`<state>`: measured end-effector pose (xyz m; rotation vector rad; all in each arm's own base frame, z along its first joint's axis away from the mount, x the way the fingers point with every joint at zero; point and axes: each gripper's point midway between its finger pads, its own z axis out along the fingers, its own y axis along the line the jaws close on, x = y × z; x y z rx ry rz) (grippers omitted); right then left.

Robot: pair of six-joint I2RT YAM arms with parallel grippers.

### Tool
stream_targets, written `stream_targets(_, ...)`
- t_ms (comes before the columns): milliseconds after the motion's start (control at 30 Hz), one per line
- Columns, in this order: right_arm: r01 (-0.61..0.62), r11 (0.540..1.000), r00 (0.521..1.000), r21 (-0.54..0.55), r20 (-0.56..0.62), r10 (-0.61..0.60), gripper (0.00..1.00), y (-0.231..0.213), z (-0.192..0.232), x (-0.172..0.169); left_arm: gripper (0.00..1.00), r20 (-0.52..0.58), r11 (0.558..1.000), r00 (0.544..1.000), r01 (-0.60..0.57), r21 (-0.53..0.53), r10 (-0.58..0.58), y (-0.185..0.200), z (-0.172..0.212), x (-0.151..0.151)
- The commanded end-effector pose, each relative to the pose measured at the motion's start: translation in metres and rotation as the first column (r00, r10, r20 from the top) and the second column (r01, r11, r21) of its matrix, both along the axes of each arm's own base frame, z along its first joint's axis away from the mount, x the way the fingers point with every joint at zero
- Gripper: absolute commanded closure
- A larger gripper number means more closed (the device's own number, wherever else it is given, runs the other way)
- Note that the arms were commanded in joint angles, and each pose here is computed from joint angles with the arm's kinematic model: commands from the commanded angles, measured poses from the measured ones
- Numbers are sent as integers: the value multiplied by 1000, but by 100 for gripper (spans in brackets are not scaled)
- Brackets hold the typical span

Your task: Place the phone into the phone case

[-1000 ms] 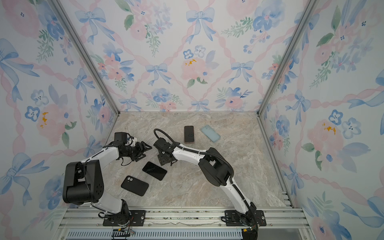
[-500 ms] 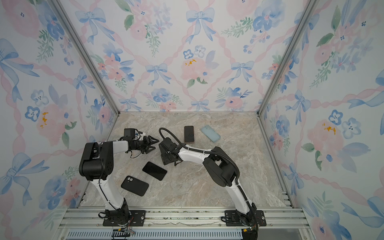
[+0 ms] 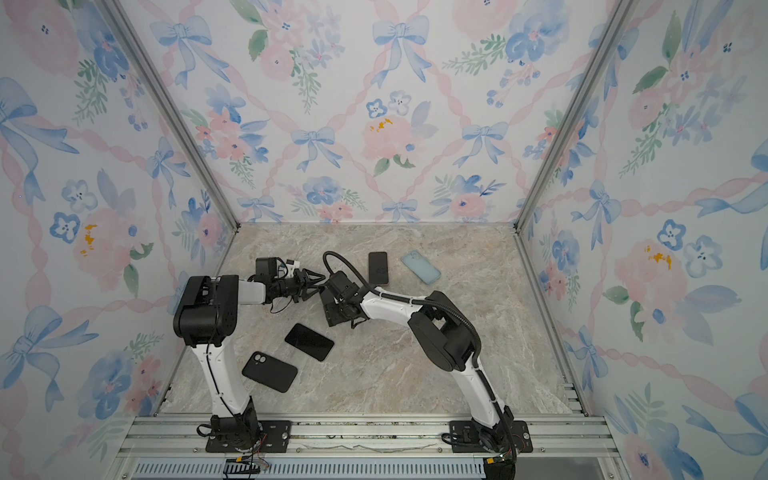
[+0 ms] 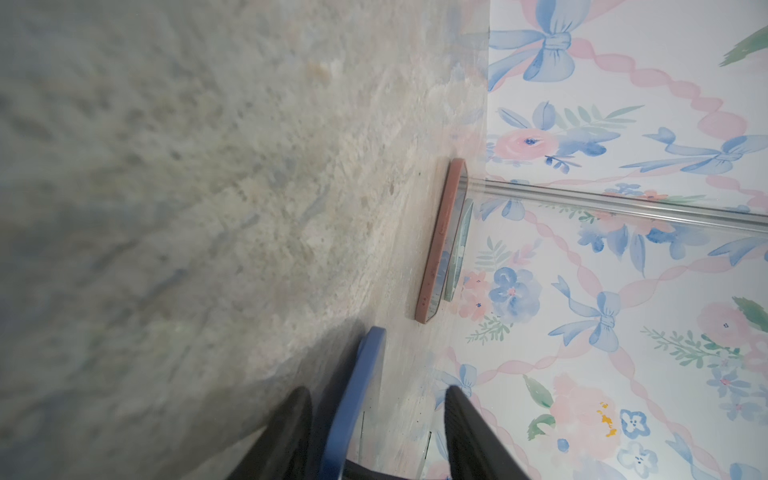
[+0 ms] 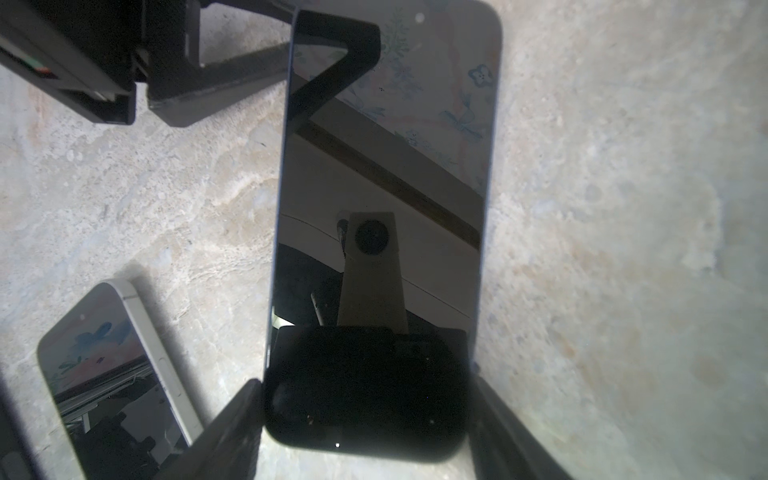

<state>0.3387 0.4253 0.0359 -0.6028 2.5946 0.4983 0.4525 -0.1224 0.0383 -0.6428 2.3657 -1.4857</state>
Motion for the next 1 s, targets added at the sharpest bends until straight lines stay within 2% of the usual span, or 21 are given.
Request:
stream_targets(0,23,1000,999,-13,-45,-23,43,-13,-10,-2,54,-75,1000,997,6,-4,-6,-5,-25,-14)
stream_targets(167,23,1000,999,-1,-46,-23,43,-11,-9,-1,62,-89,1000,996,20,-17,-22,-8,-28,-21)
stream_targets(667,24,1000,999,7,-45,-24,42,-10,-8,0,74,-67,999,997,49,-16,-50,-17,-23,-23)
stream_targets(967,56,998,997,17,-47,-55,32,-16,-3,5,79,-58,999,998,37,-9,-37,-17,-17,-19)
